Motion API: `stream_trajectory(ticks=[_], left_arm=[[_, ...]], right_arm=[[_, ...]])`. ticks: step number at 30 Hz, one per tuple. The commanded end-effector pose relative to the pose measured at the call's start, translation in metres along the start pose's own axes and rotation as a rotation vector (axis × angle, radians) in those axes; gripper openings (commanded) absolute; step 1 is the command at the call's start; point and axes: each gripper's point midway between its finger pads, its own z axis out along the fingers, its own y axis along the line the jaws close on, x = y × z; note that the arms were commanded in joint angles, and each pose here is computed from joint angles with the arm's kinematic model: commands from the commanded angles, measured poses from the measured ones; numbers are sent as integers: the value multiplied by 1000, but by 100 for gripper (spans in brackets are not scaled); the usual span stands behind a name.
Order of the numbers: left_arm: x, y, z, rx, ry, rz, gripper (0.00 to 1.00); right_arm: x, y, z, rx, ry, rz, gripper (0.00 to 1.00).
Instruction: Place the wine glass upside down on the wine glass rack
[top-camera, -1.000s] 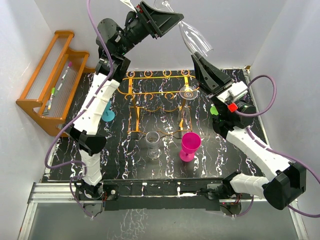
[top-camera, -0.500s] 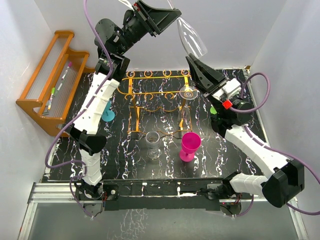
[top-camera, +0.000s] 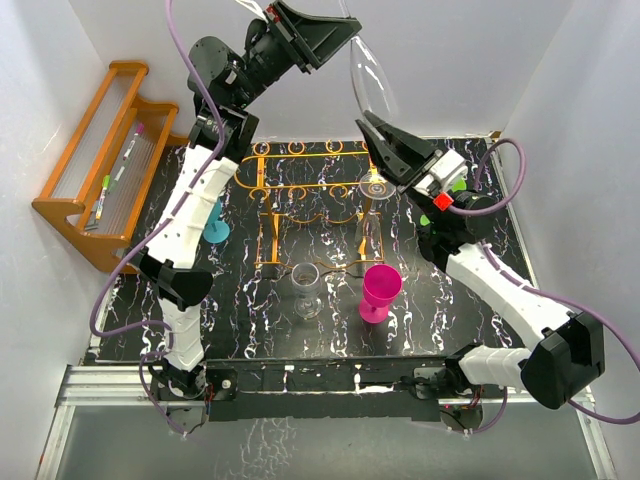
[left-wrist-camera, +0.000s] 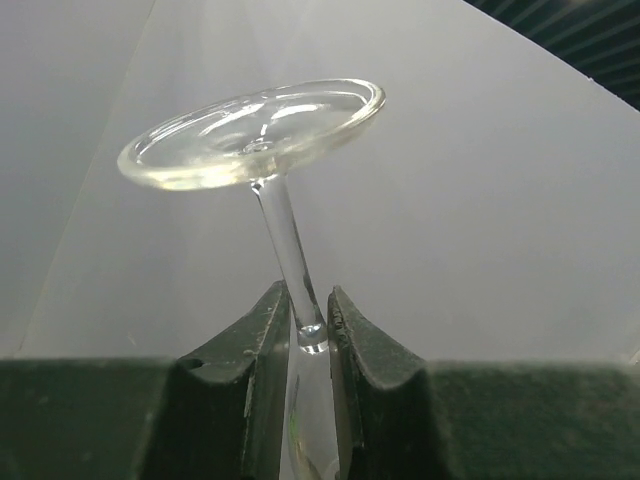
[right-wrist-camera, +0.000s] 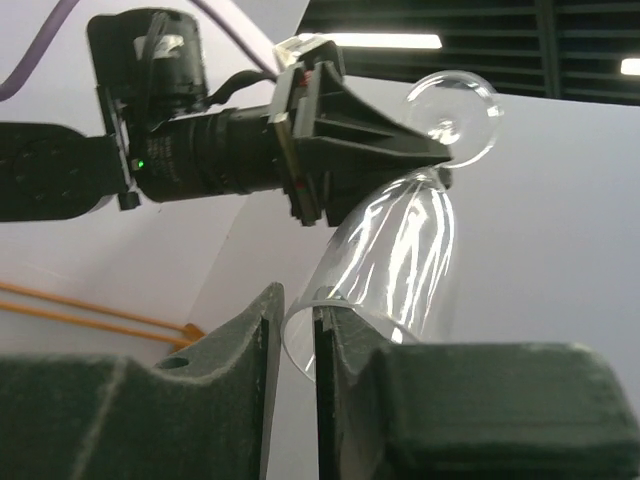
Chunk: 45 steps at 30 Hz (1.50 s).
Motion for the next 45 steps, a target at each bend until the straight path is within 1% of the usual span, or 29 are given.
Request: stream_trajectory(ticks=[1,10,16,20,24,28,30,32,35,37,39,42,45], left_arm=[[-22,-47,-5,89,-36,130,0],[-47,-64,-8,97,-108,275,0],[-62,-65,-12,64,-144,386,0],[-79,-56,-16,6,-178,574,0],[-103,-34,-27,-58,-212,664,0],[-124,-12,-42,-125,-218,796,0],[-131,3,-53,-140,-193,867,0],[-140,29,-67,-155,-182,907,0],[-155,73,-93,-185,-165,904,0],[-156,96,-108,-170,-122,899,0],[-147,117,-121,-147,-56,901,0],[-122,147,-140,-120,67,922,0],[-99,163,-159,-87,165,937,0]], right_arm=[[-12,16,5,-78,-22,36,23],[-15,11,-4,-43,-2,13,33],[-18,12,-7,-51,10,10,36],[-14,14,-13,-55,43,0,37],[-11,13,-20,-45,75,-14,38],[-15,13,-29,-35,97,-17,40],[-18,10,-33,-20,108,-21,41],[-22,7,-35,-5,119,-22,41],[-26,6,-40,1,130,-23,41],[-29,7,-43,0,138,-20,41],[-31,7,-45,-4,147,-22,41],[-31,7,-50,-1,168,-28,41],[-28,6,-55,7,194,-27,41]])
